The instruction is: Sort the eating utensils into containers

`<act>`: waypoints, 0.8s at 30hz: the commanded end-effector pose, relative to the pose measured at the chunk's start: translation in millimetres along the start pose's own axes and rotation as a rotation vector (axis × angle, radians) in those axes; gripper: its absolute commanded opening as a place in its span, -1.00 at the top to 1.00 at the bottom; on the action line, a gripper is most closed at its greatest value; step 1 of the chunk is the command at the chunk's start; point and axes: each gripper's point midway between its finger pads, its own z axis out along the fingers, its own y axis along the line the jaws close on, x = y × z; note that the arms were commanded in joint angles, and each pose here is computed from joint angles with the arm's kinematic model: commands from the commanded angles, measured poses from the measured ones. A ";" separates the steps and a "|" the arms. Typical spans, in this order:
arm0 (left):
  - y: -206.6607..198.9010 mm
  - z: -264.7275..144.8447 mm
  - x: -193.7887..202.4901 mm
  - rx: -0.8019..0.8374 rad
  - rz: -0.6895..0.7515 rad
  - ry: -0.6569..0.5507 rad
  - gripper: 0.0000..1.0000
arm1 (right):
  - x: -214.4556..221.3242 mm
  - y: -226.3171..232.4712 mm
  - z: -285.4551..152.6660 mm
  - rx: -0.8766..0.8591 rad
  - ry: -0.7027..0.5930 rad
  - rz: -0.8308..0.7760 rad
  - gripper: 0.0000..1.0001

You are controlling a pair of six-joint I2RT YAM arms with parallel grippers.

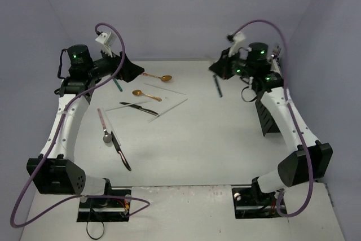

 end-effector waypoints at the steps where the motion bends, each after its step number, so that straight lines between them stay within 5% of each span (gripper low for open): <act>1: 26.4 -17.6 -25.6 -0.253 0.030 -0.097 -0.82 | -128.1 -85.0 -104.0 0.389 -0.427 -0.166 1.00; 4: 47.8 -18.6 -10.2 -0.355 -0.006 -0.115 -0.82 | -156.2 -136.1 -156.8 0.623 -0.579 -0.189 1.00; 11: 81.0 -15.7 11.6 -0.473 -0.057 -0.091 -0.82 | -172.8 -202.9 -194.9 0.948 -0.790 -0.122 1.00; 24: 93.4 -4.4 34.7 -0.460 -0.032 -0.047 -0.82 | -134.0 -293.3 -147.3 1.038 -0.792 0.092 1.00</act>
